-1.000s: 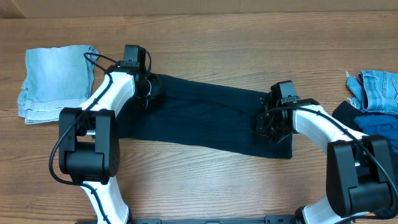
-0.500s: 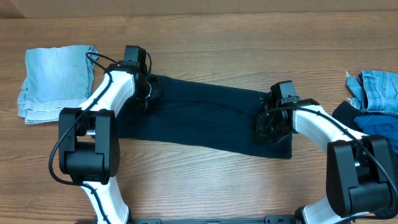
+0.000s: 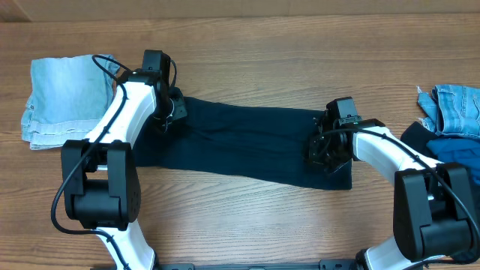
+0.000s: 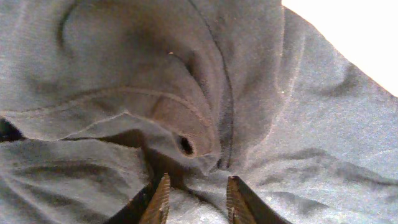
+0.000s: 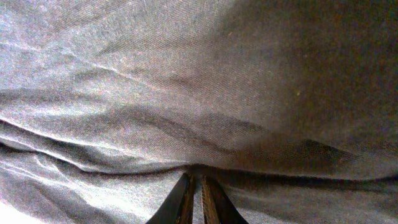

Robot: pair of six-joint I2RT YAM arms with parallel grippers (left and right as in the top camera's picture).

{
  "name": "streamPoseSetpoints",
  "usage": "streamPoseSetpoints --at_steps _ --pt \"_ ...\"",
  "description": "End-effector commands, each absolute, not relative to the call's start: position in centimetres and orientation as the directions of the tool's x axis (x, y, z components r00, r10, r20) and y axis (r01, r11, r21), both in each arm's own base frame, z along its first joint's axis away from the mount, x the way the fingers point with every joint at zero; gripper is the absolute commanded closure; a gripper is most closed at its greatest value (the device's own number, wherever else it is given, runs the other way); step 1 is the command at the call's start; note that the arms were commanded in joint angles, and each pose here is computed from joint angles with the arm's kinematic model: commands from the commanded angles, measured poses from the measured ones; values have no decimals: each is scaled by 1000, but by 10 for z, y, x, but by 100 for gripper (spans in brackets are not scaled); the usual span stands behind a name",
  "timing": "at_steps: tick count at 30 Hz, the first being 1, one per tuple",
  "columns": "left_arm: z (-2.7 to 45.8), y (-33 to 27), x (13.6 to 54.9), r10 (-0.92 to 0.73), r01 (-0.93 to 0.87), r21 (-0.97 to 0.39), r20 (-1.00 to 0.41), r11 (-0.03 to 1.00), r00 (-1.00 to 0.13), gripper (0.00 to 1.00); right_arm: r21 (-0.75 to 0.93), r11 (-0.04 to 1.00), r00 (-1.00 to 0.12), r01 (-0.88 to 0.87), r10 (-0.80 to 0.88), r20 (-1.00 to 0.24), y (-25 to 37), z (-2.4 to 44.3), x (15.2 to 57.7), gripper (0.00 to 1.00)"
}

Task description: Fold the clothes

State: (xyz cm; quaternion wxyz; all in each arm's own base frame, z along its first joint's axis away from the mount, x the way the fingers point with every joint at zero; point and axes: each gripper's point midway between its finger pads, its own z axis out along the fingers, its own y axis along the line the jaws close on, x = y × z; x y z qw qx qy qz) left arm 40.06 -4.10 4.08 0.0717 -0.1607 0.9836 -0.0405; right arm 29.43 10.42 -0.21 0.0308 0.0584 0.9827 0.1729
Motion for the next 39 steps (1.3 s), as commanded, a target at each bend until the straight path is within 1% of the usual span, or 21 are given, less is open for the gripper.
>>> streamPoseSetpoints --at_steps 1,2,3,5,6,7,8,9,10,11,13,15,17,22,25,28,30,31,35,37,39 --pt "58 -32 410 -306 -297 -76 -191 952 -933 46 291 948 -992 126 129 10 96 -23 281 93" --pt "58 -32 410 -306 -297 -76 -193 952 -932 58 302 946 -992 118 126 -6 98 -19 285 94" --pt "62 -31 411 -310 -298 -85 -199 951 -930 64 308 946 -993 97 113 -37 99 -13 289 93" --pt "90 -29 419 -286 -266 -112 -255 958 -924 66 338 941 -980 37 101 -174 102 24 308 91" --pt "108 -28 424 -269 -243 -120 -306 963 -913 62 350 937 -966 14 104 -238 103 42 316 90" --pt "128 -22 432 -239 -218 -98 -388 971 -890 53 365 931 -943 -9 114 -313 105 68 325 88" --pt "131 -18 435 -235 -222 -79 -408 972 -882 50 368 930 -935 -6 125 -331 105 75 328 86" --pt "129 -13 437 -235 -232 -58 -416 971 -879 50 362 932 -930 26 155 -334 102 77 331 83" --pt "118 -14 440 -235 -233 -54 -400 971 -886 53 332 940 -926 72 187 -329 94 72 332 83" --pt "104 -16 443 -234 -230 -57 -378 972 -896 61 307 945 -921 112 215 -326 88 68 334 83" --pt "69 -21 447 -231 -223 -64 -318 973 -919 71 282 950 -914 134 229 -335 83 58 343 83" --pt "41 -22 448 -225 -219 -54 -273 974 -935 85 287 941 -903 177 271 -334 76 46 354 84" --pt "25 -21 448 -225 -222 -44 -250 974 -942 88 286 936 -900 204 295 -322 68 33 360 84" --pt "5 -1 440 -248 -257 19 -205 966 -947 90 221 938 -913 266 319 -253 53 -15 359 85" --pt "4 19 435 -298 -310 36 -191 950 -935 89 195 925 -882 327 373 -288 25 -16 369 85" --pt "3 37 431 -349 -354 1 -170 935 -922 88 198 898 -852 392 436 -291 -9 -16 370 89" --pt "4 38 433 -351 -357 -2 -177 934 -919 87 243 902 -866 356 416 -278 -2 -14 371 89" --pt "4 33 435 -346 -348 -17 -179 937 -921 87 265 907 -875 327 397 -277 4 -13 372 85" --pt "15 19 446 -336 -326 -84 -187 942 -923 87 295 911 -889 287 368 -271 12 2 382 80" --pt "38 16 457 -333 -317 -107 -213 942 -919 86 320 912 -897 257 349 -273 17 28 392 77" --pt "62 5 463 -294 -262 -163 -222 951 -930 82 361 905 -898 224 335 -285 25 60 400 70"
